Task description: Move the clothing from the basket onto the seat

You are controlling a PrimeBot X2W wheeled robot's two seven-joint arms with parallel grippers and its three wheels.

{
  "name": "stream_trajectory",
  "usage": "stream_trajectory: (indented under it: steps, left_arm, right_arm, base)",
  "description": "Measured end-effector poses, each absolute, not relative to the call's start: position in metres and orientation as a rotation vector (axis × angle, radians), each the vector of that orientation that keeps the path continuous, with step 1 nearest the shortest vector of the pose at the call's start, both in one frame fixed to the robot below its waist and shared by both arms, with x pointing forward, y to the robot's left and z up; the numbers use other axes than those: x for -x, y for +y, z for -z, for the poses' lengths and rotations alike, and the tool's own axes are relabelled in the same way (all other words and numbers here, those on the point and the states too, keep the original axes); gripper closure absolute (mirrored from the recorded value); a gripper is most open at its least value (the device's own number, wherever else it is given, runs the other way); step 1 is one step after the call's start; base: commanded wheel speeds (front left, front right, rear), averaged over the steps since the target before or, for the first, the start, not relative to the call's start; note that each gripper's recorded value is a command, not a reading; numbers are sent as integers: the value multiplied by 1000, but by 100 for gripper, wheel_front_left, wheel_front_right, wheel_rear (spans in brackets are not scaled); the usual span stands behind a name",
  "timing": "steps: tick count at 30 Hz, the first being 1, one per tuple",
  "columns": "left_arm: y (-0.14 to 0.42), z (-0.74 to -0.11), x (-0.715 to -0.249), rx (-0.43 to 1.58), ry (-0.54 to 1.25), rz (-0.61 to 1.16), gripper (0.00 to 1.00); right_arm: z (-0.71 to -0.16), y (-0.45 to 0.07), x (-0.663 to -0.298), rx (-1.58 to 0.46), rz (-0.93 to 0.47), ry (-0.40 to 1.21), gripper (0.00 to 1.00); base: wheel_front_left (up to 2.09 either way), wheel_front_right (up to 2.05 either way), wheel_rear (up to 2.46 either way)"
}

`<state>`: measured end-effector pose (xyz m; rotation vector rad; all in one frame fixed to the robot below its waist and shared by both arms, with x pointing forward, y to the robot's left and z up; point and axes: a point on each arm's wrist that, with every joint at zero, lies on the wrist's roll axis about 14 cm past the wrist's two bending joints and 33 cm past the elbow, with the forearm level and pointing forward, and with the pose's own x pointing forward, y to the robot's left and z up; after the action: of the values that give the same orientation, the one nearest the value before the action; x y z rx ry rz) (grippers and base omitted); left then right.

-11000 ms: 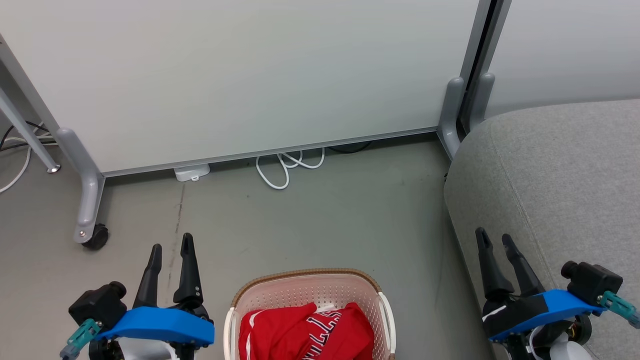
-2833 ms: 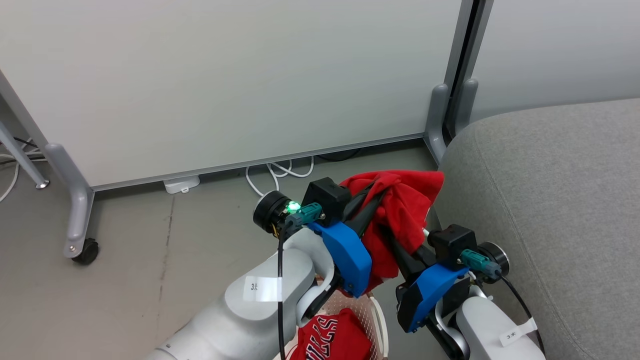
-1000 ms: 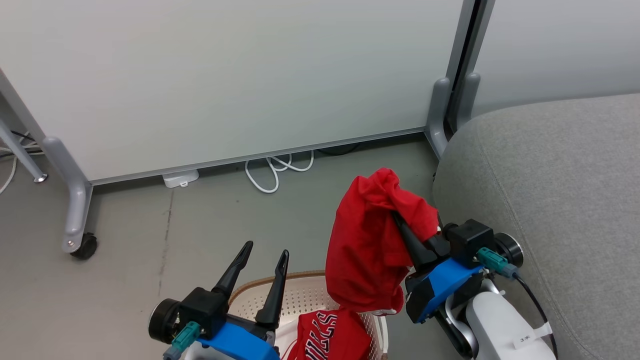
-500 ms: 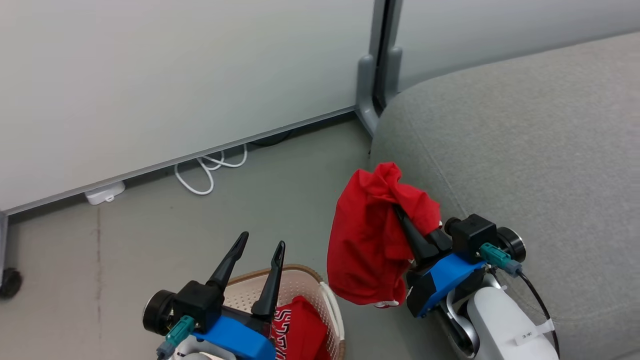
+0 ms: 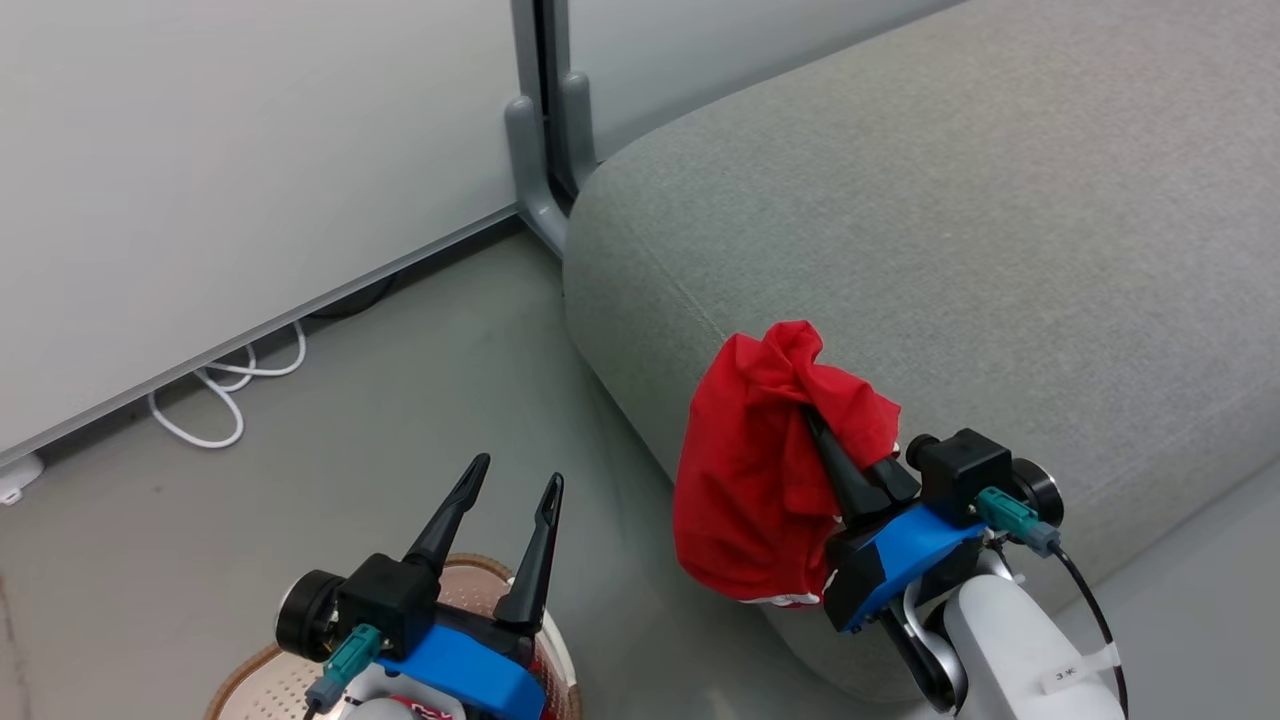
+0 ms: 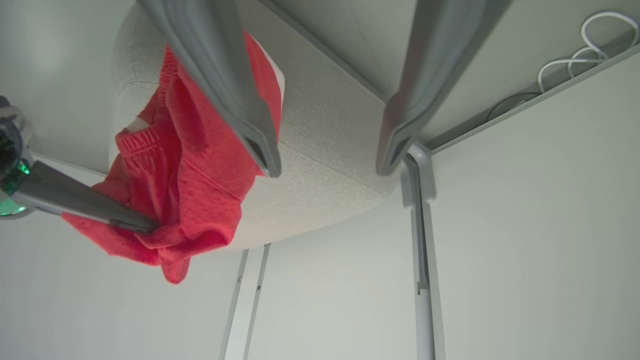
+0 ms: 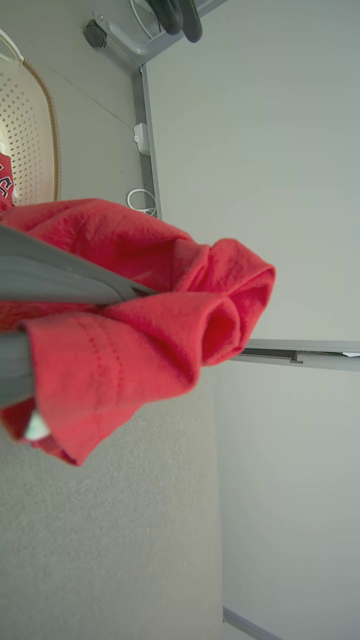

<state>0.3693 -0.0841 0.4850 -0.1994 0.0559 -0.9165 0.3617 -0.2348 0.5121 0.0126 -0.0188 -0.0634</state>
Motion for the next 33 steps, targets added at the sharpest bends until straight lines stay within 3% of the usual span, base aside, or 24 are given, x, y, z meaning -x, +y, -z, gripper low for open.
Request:
stream_trajectory:
  steps: [8, 20, 25, 33]
  left_arm:
    - [-114, -483, -362, 207, 68, 1010, 0]
    - [-113, -479, -368, 207, 73, 1011, 0]
    - [-106, -472, -377, 207, 82, 986, 0]
    - [-101, -467, -411, 208, 44, 975, 0]
  right_arm:
    - [-508, -263, -341, -17, 158, -6, 100]
    - [-499, -264, -343, -39, 165, 21, 100]
    - [-512, -275, -370, -50, 171, 36, 100]
    - [-574, -327, -442, 59, 241, -31, 100]
  base:
    - [0, 0, 0]
    - [0, 0, 0]
    - [0, 0, 0]
    - [0, 0, 0]
